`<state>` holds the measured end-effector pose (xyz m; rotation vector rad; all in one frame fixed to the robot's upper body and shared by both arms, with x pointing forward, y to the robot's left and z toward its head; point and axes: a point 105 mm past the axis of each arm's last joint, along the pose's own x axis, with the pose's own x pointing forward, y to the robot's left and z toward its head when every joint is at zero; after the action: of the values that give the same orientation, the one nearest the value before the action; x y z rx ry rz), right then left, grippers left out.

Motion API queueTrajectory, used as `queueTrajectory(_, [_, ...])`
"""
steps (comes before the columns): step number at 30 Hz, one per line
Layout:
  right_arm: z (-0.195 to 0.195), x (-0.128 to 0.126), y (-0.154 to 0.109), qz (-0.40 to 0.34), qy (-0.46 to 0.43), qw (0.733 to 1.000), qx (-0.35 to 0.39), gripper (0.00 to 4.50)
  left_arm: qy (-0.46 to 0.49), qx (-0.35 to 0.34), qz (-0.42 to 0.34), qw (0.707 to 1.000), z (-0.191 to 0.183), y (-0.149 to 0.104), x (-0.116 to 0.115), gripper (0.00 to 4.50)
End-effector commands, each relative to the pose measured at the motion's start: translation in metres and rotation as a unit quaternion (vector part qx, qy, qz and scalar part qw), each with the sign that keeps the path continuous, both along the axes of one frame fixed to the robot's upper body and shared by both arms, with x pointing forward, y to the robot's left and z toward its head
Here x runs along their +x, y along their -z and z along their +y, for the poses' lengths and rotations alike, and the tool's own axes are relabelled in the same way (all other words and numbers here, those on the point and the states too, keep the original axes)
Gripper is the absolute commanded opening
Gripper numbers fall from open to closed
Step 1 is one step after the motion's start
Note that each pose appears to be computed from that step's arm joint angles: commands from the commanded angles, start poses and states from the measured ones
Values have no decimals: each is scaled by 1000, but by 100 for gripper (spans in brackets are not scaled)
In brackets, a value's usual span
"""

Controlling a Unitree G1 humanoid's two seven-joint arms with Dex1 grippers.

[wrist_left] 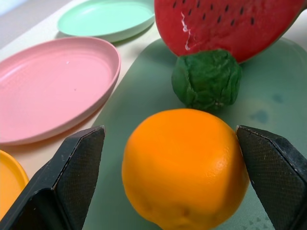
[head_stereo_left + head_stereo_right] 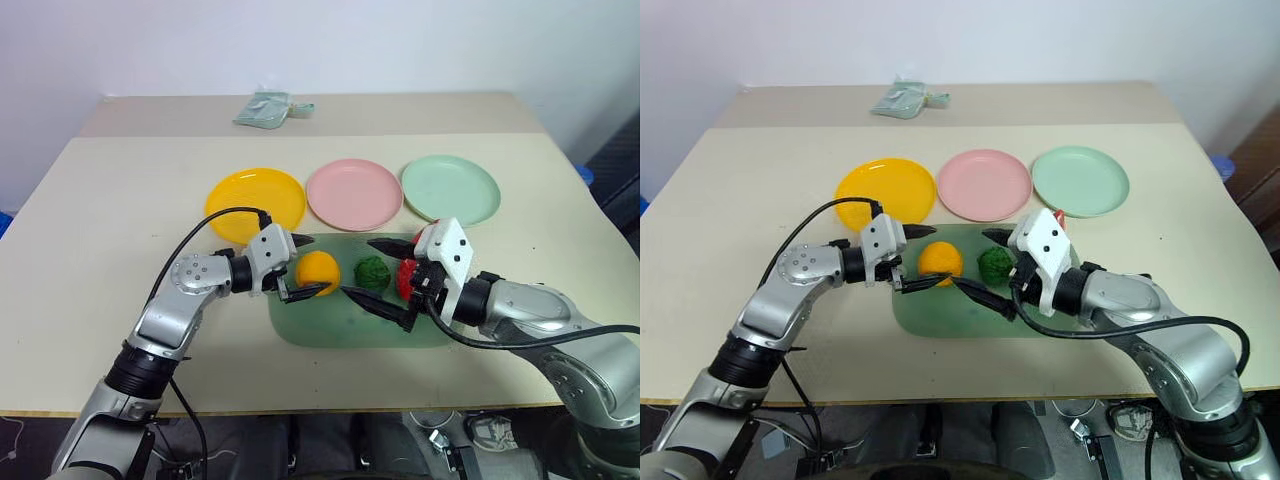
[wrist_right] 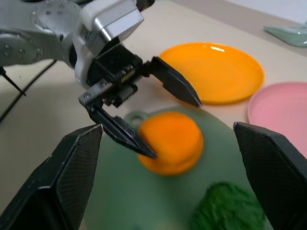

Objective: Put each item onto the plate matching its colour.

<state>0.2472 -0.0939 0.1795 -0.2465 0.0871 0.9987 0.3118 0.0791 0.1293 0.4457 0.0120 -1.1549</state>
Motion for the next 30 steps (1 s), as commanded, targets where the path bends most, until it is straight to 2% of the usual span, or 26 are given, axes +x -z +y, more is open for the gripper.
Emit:
queueTrajectory(1, [-13, -4, -14, -36, 5, 999, -25, 446, 8, -2, -12, 1000, 2, -6, -3, 450])
queueTrajectory(6, [-30, -5, -15, -39, 16, 998, -49, 446, 3, 1, 8, 1000, 8, 3, -4, 450])
queueTrajectory(12, [-28, -7, -13, -40, 10, 998, -47, 446, -5, 6, 14, 1000, 7, 10, 0, 450])
queueTrajectory(17, [-27, -7, -13, -43, 9, 998, -46, 450, -16, 4, 13, 1000, 10, 15, 3, 320])
queueTrajectory(20, [-28, -6, -14, -47, 11, 998, -48, 450, -35, -13, 7, 999, 18, 10, 7, 316])
queueTrajectory(22, [-30, -5, -18, -52, 16, 998, -39, 450, -77, -66, 3, 995, 28, -7, 18, 316])
queueTrajectory(24, [-34, 0, -24, -62, 31, 997, -28, 450, -155, -102, -28, 982, 47, -24, 40, 316])
queueTrajectory(27, [-38, 7, -28, -74, 51, 996, -26, 450, -299, -105, -66, 946, 82, -34, 74, 316])
queueTrajectory(30, [-36, 9, -29, -79, 49, 995, -26, 450, -400, -97, -66, 909, 107, -32, 95, 316])
